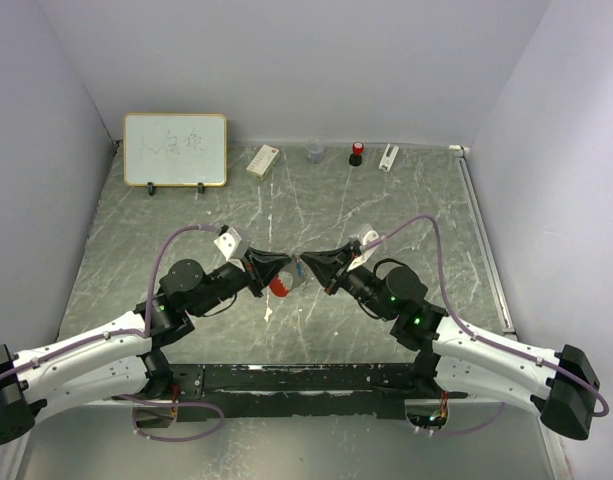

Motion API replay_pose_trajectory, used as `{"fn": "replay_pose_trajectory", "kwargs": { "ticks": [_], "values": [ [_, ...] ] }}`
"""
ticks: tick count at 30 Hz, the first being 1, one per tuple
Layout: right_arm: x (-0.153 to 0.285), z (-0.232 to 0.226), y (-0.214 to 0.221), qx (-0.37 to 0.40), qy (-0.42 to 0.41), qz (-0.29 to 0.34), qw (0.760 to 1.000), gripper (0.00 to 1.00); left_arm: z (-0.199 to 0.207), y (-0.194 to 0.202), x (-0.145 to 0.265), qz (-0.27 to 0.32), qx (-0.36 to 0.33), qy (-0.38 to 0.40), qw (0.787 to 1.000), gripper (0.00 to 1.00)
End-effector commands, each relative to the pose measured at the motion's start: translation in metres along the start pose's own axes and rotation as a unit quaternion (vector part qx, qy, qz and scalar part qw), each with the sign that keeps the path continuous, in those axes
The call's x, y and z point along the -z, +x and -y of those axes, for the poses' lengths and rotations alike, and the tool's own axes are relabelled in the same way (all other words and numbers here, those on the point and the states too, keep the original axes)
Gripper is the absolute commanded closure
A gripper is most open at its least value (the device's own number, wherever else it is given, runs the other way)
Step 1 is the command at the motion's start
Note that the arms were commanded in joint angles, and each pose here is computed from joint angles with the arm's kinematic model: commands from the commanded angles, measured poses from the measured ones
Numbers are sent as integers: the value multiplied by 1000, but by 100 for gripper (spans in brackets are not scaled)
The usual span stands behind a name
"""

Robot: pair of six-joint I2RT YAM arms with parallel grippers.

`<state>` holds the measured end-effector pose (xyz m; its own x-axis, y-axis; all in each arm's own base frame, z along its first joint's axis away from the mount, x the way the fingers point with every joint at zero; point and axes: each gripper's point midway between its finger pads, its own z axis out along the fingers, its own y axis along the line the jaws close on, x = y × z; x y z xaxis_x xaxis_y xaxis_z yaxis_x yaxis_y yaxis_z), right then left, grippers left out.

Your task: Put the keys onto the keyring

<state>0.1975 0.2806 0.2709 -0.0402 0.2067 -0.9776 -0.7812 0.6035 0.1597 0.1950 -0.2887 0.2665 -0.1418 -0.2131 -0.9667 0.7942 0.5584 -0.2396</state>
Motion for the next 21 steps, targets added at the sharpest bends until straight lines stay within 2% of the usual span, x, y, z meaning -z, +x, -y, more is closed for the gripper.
{"fn": "replay_pose_trajectory", "kwargs": {
  "ticks": [1,3,4,6,9,15,21],
  "values": [
    [-4,8,-7,4,24,5,1000,100,-3,-26,1,48,4,-12,999,93],
    [-6,7,-5,5,20,-2,1000,100,-2,-27,1,49,3,-11,999,94],
    [-7,7,-5,4,21,-4,1000,96,-2,-28,1,50,2,-11,999,93],
    [-9,8,-5,0,27,-9,1000,78,-1,-28,0,50,1,-9,999,93],
    [-7,10,-11,0,34,1,999,68,-1,-30,-1,51,-1,-8,999,93],
    [-1,11,-21,17,32,12,999,63,1,-31,-2,52,-4,-3,999,93],
    [1,5,-34,42,12,28,999,66,5,-33,-3,47,-12,7,999,93]
  ]
}}
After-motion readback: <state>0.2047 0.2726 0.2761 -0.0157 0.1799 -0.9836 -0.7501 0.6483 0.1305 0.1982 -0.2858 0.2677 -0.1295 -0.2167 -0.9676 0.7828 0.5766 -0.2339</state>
